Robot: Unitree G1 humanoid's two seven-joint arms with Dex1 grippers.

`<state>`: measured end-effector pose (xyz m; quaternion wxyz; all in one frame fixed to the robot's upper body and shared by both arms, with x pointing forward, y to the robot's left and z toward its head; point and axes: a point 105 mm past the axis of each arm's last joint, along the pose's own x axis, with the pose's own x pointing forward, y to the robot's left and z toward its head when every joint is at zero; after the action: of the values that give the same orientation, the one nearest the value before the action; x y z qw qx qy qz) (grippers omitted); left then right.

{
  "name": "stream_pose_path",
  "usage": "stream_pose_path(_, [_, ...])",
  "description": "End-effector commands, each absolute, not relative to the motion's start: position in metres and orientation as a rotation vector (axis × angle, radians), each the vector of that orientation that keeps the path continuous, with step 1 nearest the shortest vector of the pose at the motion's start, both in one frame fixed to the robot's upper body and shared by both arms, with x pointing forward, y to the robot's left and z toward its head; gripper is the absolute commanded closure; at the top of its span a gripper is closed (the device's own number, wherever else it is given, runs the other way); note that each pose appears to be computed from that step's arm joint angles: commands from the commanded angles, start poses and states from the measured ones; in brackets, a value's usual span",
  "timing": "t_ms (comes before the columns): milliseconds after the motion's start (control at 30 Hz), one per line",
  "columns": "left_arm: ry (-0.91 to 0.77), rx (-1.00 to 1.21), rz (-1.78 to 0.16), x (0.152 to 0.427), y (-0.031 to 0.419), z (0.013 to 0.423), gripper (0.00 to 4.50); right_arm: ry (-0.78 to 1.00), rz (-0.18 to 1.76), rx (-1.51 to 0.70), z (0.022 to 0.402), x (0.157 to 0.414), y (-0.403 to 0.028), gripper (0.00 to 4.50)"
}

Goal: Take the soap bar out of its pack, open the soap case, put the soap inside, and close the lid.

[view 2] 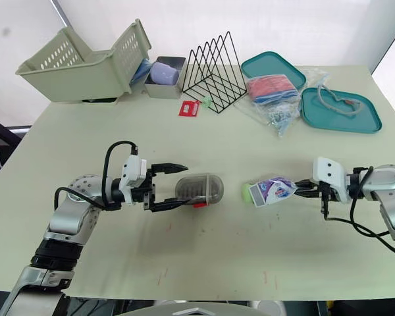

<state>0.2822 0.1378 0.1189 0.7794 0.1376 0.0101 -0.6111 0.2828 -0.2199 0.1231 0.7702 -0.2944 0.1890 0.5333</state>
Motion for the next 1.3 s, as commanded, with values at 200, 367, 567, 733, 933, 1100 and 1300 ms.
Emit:
stream_pose_path(200, [0.001,0.324,-1.327,0.281,0.14,0.122,0.0,0.401,1.105,-0.739,0.165,0.278,-0.217,4.47])
stream_pose_path(367, [0.007,0.325,-1.335,0.28,0.141,0.122,0.0,0.415,1.062,-0.794,0.168,0.28,-0.221,4.47])
stream_pose_path(567, [0.012,0.329,-1.342,0.28,0.141,0.121,0.0,0.447,1.029,-0.834,0.164,0.28,-0.235,4.47])
stream_pose_path(733, [0.014,0.331,-1.348,0.28,0.141,0.122,0.0,0.468,1.012,-0.864,0.162,0.278,-0.244,4.47])
stream_pose_path(933, [0.018,0.333,-1.354,0.281,0.141,0.122,0.0,0.498,0.949,-0.862,0.162,0.274,-0.269,4.47])
stream_pose_path(1100, [0.021,0.335,-1.361,0.282,0.14,0.122,0.0,0.51,0.889,-0.844,0.165,0.266,-0.297,4.47])
stream_pose_path(1300, [-0.002,0.302,-1.376,0.281,0.138,0.127,0.0,0.42,0.737,-0.647,0.181,0.266,-0.321,4.47])
